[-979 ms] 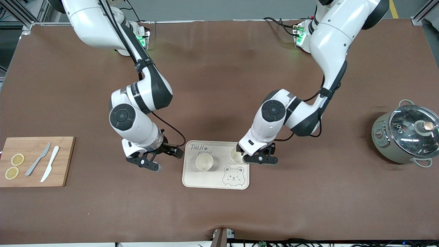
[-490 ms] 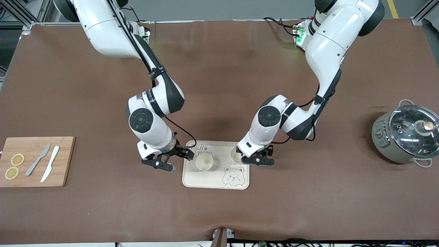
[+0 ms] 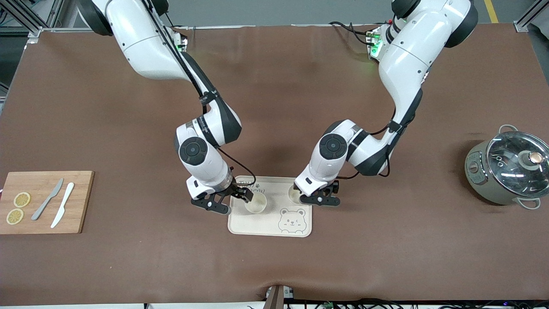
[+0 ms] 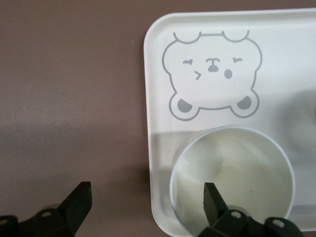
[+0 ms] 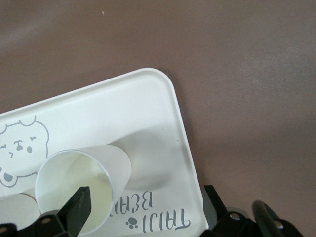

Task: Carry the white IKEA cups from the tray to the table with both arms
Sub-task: 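Close the left and right grippers on the cup rims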

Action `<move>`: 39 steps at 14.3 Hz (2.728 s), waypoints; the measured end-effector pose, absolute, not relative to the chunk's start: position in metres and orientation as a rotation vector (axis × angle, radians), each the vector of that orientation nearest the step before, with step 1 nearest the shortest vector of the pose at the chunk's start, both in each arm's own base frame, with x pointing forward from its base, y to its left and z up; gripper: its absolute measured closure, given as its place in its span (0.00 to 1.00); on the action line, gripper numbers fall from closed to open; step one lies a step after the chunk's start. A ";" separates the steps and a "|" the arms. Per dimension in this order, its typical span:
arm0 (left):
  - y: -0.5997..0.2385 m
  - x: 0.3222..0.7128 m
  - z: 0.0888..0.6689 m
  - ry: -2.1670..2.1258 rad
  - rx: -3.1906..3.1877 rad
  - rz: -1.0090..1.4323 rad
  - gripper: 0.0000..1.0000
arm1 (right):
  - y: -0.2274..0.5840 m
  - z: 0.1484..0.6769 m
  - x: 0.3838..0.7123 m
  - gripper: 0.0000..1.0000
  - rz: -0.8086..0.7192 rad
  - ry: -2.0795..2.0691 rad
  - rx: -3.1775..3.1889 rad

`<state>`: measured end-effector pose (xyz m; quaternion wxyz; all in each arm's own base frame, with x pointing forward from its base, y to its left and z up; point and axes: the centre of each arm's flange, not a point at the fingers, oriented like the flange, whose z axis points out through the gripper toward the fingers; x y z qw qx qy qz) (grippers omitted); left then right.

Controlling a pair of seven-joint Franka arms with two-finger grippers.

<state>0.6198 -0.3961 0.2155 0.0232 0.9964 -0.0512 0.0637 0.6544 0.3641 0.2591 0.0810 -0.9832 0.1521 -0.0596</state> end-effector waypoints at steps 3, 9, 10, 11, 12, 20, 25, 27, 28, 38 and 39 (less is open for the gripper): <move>-0.397 0.619 0.214 -0.090 3.085 0.193 0.19 | 0.371 0.252 0.653 0.00 -0.190 0.445 -2.935; -0.397 0.621 0.216 -0.068 3.081 0.199 0.80 | 0.382 0.236 0.651 0.00 -0.205 0.429 -2.929; -0.399 0.621 0.218 -0.068 3.075 0.207 0.89 | 0.382 0.234 0.652 0.00 -0.211 0.429 -2.927; -0.400 0.622 0.220 -0.066 3.071 0.213 0.96 | 0.382 0.230 0.651 0.00 -0.212 0.428 -2.927; -0.399 0.623 0.221 -0.057 3.071 0.214 0.96 | 0.383 0.227 0.651 0.00 -0.211 0.427 -2.928; -0.365 0.626 0.280 0.095 3.223 0.091 0.96 | 0.388 0.214 0.648 0.00 -0.215 0.417 -2.929; -0.306 0.616 0.322 0.113 3.144 0.034 0.96 | 0.389 0.215 0.649 0.00 -0.222 0.416 -2.925; -0.258 0.608 0.332 0.078 3.063 0.067 0.96 | 0.389 0.215 0.649 0.00 -0.222 0.416 -2.925; -0.232 0.601 0.334 0.054 3.035 0.090 0.96 | 0.389 0.215 0.649 0.00 -0.222 0.416 -2.925; -0.050 0.488 0.293 -0.039 2.992 0.344 0.96 | 0.390 0.215 0.649 0.19 -0.225 0.415 -2.924; -0.043 0.480 0.287 -0.056 2.996 0.356 0.96 | 0.390 0.215 0.649 0.23 -0.225 0.415 -2.924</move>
